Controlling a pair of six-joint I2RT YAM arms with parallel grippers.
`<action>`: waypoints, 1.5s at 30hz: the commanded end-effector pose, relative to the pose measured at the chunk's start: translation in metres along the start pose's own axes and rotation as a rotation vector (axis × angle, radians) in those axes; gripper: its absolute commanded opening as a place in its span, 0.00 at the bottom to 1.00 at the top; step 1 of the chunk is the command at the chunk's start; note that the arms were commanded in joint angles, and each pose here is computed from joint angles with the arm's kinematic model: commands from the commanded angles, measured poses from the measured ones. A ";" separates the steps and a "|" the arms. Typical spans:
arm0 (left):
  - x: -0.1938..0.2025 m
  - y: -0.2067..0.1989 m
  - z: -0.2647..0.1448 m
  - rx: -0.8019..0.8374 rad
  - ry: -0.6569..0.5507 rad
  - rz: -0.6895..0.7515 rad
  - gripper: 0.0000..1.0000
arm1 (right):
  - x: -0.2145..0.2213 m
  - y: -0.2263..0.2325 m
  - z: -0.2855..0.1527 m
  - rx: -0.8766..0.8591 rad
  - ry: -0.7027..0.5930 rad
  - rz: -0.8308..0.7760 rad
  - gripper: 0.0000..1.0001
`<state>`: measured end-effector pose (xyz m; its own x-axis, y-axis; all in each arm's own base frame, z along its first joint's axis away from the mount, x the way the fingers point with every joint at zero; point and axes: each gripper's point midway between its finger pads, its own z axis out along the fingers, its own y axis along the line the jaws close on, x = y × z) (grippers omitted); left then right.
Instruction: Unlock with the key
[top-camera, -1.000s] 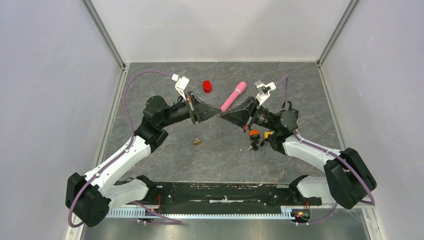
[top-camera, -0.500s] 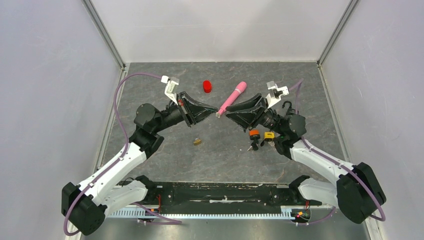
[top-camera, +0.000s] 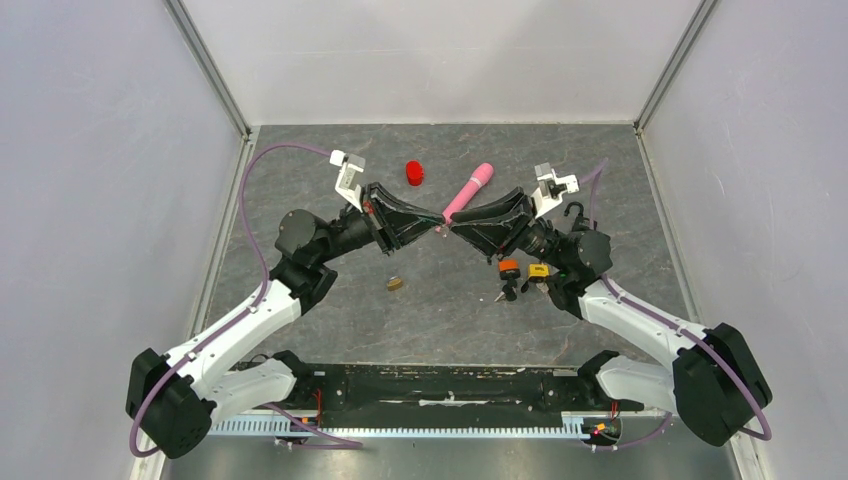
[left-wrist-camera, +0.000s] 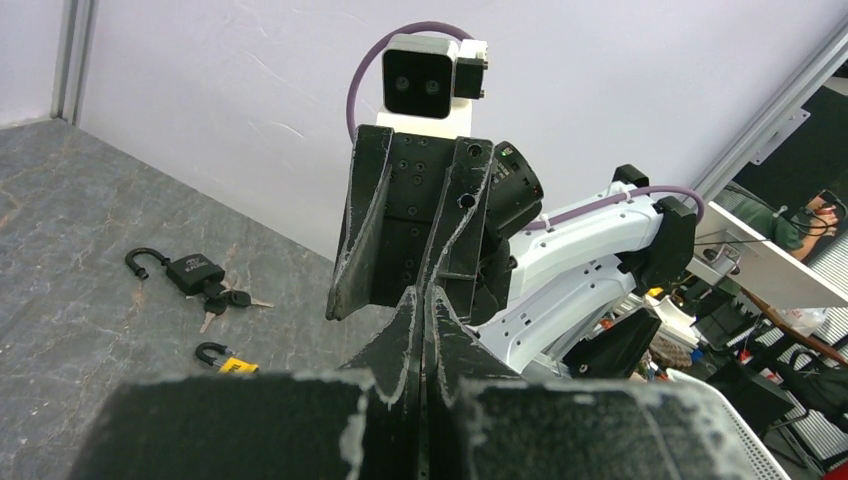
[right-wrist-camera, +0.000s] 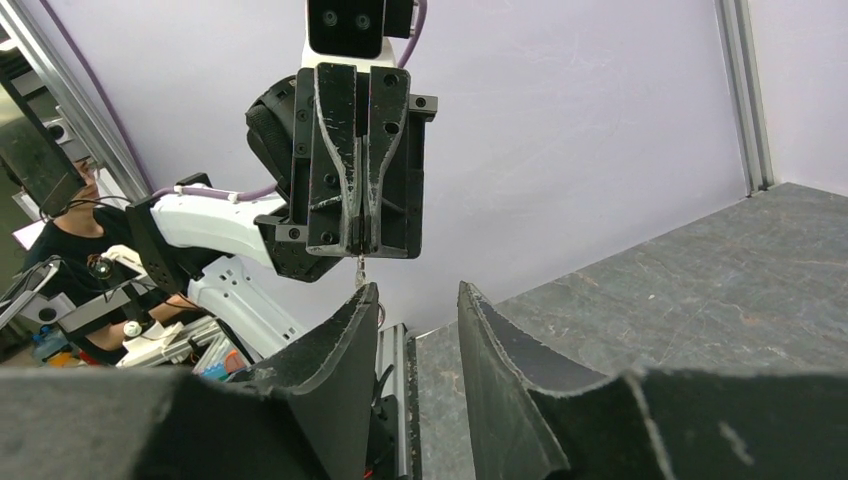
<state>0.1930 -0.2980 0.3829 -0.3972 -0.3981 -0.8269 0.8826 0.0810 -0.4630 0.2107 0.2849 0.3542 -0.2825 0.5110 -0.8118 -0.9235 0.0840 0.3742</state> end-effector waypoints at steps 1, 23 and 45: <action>-0.015 -0.014 0.004 0.049 -0.049 0.043 0.02 | -0.025 0.018 0.009 -0.065 -0.078 -0.059 0.36; -0.021 -0.020 0.007 0.069 -0.089 0.029 0.02 | -0.019 0.032 0.011 -0.127 -0.096 -0.030 0.33; -0.013 -0.025 0.012 0.095 -0.077 0.021 0.02 | -0.020 0.036 0.014 -0.144 -0.115 -0.025 0.16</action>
<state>0.1890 -0.3042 0.3974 -0.3690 -0.4496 -0.8134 0.8993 0.0484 -0.4347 0.1909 0.2932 0.3711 -0.2818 0.5627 -0.7772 -0.9425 -0.0106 0.3340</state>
